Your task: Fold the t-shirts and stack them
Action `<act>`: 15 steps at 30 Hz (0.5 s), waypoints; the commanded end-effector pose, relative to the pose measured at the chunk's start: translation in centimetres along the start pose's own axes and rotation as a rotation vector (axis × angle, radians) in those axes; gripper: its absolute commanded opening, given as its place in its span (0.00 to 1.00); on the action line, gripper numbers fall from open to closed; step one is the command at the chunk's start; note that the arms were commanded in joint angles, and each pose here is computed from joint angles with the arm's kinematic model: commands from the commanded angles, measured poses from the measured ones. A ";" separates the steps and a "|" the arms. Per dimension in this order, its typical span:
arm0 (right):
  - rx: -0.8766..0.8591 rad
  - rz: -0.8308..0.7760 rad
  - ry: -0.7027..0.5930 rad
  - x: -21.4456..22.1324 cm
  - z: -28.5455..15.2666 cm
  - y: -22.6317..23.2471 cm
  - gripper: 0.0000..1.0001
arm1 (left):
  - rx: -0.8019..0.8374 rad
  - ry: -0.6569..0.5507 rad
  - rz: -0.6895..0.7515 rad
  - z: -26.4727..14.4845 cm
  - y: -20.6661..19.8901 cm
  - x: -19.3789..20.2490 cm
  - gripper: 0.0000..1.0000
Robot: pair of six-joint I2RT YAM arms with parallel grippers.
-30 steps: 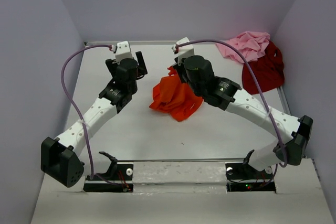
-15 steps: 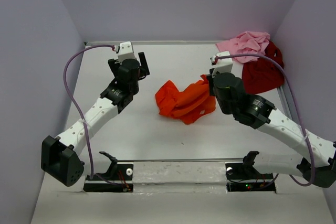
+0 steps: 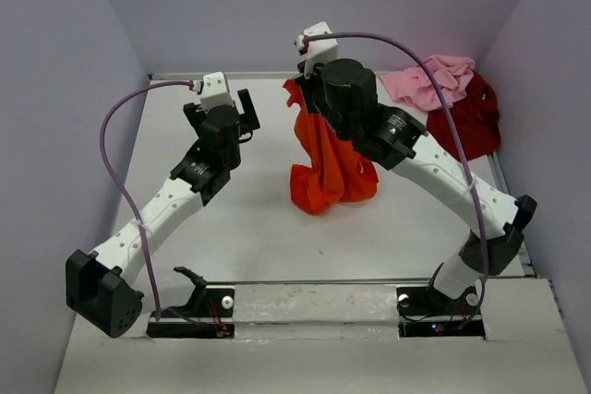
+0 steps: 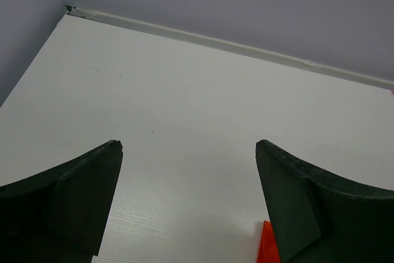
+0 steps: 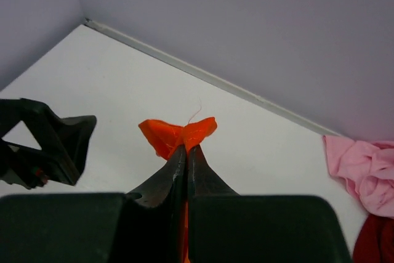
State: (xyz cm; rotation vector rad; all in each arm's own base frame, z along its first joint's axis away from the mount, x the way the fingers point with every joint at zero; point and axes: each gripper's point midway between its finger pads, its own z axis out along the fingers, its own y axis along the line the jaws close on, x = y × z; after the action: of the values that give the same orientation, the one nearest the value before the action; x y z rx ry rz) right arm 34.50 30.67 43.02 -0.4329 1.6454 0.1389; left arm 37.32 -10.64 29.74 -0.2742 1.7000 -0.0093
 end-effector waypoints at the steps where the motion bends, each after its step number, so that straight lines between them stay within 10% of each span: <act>1: -0.148 0.060 -0.232 -10.8 -3.2 1.6 0.00 | -0.025 -0.065 -0.023 -0.5 0.6 -1.6 0.99; 7: -0.198 0.021 -0.367 -16.4 -7.7 4.1 0.00 | -0.036 -0.082 -0.028 -0.8 0.9 -2.1 0.99; 15: -0.041 0.106 -0.451 -19.1 -13.6 -3.8 0.00 | -0.036 -0.088 -0.028 -0.9 1.0 -2.3 0.99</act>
State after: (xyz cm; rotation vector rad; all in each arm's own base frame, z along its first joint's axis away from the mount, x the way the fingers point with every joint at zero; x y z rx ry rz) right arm 25.78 34.63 58.56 -0.5104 1.3142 0.3725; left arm 36.89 -9.88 29.70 -0.2785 1.6891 0.0333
